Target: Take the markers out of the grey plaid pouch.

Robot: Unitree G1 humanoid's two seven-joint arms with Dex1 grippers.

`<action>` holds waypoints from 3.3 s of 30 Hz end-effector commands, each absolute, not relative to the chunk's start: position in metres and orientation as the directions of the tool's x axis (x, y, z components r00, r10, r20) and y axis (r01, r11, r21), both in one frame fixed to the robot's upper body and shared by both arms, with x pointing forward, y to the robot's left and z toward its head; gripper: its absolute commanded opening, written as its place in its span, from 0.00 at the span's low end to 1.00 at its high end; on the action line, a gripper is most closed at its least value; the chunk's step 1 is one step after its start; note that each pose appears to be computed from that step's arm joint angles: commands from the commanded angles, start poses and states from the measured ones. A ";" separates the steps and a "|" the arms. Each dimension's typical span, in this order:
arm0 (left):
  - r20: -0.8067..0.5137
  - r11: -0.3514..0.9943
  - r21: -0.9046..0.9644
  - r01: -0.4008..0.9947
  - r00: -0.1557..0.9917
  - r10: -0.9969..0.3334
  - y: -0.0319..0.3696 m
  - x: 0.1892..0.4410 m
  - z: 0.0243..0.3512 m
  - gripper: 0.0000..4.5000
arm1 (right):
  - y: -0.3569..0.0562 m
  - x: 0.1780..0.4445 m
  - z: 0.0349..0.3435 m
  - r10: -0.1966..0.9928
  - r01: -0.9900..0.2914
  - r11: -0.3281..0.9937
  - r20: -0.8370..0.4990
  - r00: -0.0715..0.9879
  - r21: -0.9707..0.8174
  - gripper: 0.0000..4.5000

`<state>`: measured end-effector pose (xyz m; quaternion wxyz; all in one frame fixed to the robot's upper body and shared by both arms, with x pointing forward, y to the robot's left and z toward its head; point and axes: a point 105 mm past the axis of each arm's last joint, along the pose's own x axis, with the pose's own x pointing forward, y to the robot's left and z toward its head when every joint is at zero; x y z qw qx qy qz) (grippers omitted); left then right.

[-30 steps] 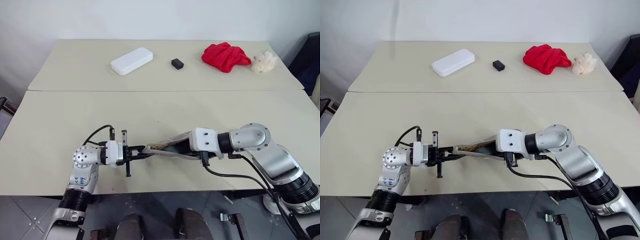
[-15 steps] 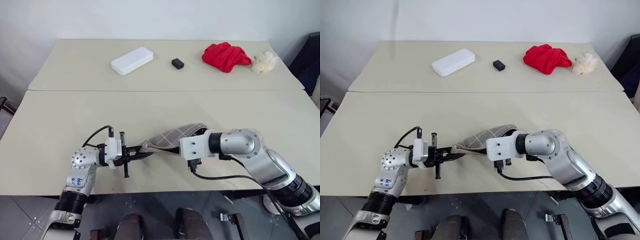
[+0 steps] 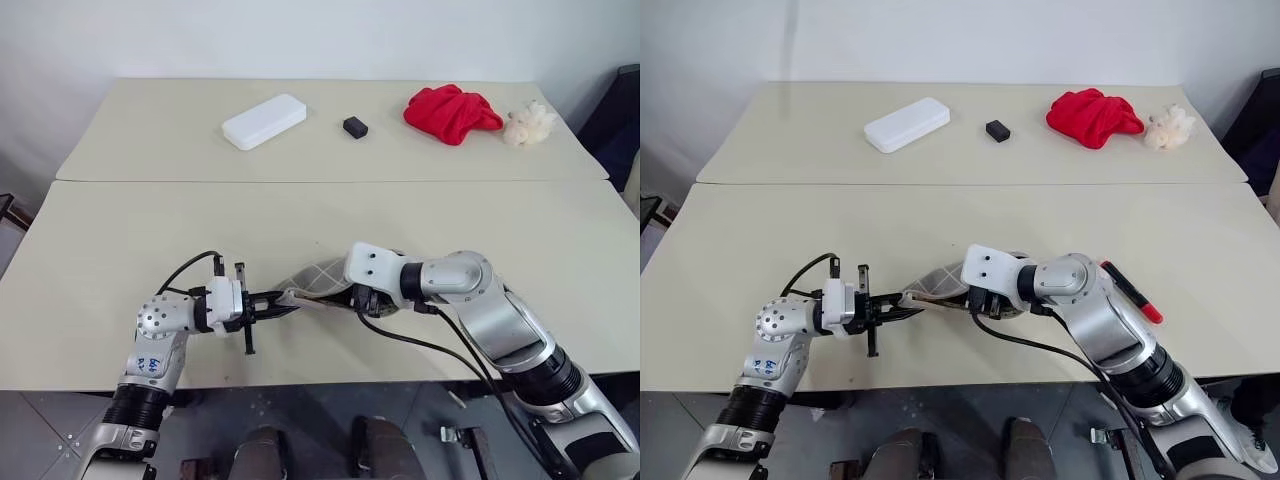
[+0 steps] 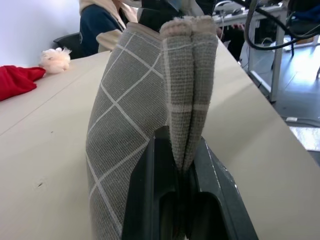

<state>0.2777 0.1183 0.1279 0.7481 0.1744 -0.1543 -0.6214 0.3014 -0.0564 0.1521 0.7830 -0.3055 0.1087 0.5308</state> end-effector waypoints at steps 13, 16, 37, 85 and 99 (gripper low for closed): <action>0.009 0.246 0.339 0.908 0.258 -0.966 0.134 0.281 0.117 0.00 | -0.085 0.255 0.208 0.934 -0.926 -0.037 -0.342 0.102 -0.376 0.24; 0.032 0.234 0.303 0.924 0.236 -0.971 0.131 0.279 0.120 0.00 | -0.092 0.239 0.193 0.893 -0.955 -0.128 -0.449 0.006 -0.267 0.24; 0.266 0.445 0.327 0.834 0.371 -0.890 0.141 0.306 0.173 0.00 | -0.120 0.280 0.158 0.619 -0.938 0.232 -0.705 0.347 -0.258 0.24; 0.117 0.361 0.290 0.887 0.341 -0.933 0.156 0.296 0.159 0.00 | -0.105 0.230 0.308 0.893 -0.869 -0.249 0.450 -0.034 0.428 0.24; 0.194 0.337 0.383 0.860 0.281 -0.940 0.126 0.296 0.174 0.00 | -0.050 0.213 0.241 0.980 -0.748 -0.188 0.173 -0.099 0.637 0.24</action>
